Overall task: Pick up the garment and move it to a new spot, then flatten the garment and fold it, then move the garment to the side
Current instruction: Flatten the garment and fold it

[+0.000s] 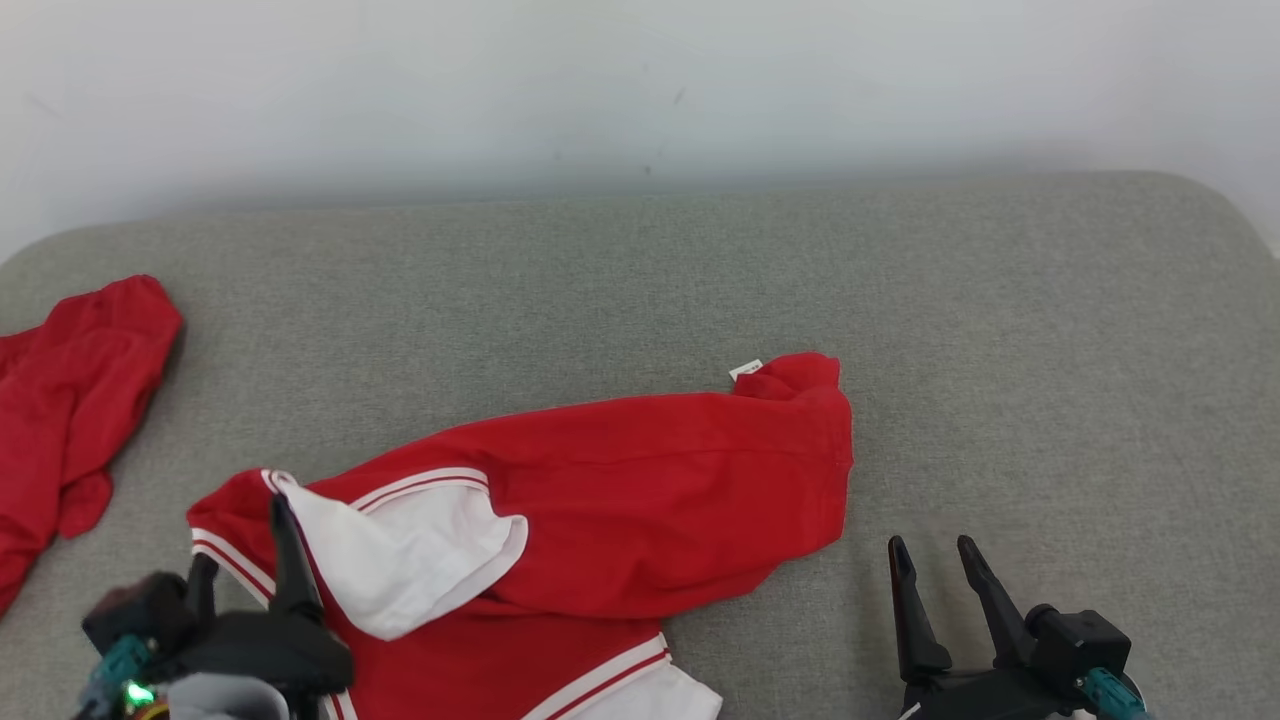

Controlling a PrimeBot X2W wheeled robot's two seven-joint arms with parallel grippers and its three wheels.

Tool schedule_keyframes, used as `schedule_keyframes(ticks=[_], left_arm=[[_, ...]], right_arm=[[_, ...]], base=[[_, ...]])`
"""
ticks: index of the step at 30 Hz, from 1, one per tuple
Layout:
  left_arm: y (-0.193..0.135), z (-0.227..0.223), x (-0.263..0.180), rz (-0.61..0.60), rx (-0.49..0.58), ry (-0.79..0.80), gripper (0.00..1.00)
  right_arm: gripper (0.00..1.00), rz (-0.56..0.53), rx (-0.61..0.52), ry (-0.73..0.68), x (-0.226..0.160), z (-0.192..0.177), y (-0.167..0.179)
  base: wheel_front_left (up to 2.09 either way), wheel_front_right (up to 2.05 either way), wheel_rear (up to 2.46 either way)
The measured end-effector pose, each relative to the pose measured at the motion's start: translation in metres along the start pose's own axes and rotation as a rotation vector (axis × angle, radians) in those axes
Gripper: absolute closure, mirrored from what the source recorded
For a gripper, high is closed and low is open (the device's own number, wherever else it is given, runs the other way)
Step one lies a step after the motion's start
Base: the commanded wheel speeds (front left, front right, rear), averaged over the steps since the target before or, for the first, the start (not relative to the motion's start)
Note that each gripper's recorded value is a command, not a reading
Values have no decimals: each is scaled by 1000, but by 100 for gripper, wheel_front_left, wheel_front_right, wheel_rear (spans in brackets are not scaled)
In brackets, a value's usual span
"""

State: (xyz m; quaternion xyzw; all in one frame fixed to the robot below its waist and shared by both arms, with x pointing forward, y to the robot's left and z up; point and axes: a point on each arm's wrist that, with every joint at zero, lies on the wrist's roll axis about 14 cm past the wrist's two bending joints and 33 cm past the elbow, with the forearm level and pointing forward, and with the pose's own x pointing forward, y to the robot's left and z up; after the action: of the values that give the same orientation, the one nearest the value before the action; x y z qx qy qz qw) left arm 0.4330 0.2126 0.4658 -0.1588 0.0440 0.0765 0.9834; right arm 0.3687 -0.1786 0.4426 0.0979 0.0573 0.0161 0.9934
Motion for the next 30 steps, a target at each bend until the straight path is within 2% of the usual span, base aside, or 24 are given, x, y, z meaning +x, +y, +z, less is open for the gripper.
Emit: schedule_keyframes(ticks=[11,16,19,20,26,30], left_arm=[[28,-42,-39,80,-136,134,0],[36,-46,-48,98,-144,150,0],[28,-43,-48,66,-164,137,0],[16,-41,-47,27,-199,136,0],[-15,-41,-38,-59,-235,178,0],[-22,-49,-33,-58,-227,233,0]], right_arm=[[0,50,-2,-10,2,4,16],[0,46,-2,-12,0,4,15],[0,41,-2,-9,0,3,14],[0,38,-2,-9,0,3,13],[0,42,1,-5,1,2,14],[0,31,8,-8,0,2,11]], base=[[0,0,0],[0,0,0],[0,0,0],[0,0,0],[0,0,0],[0,0,0]])
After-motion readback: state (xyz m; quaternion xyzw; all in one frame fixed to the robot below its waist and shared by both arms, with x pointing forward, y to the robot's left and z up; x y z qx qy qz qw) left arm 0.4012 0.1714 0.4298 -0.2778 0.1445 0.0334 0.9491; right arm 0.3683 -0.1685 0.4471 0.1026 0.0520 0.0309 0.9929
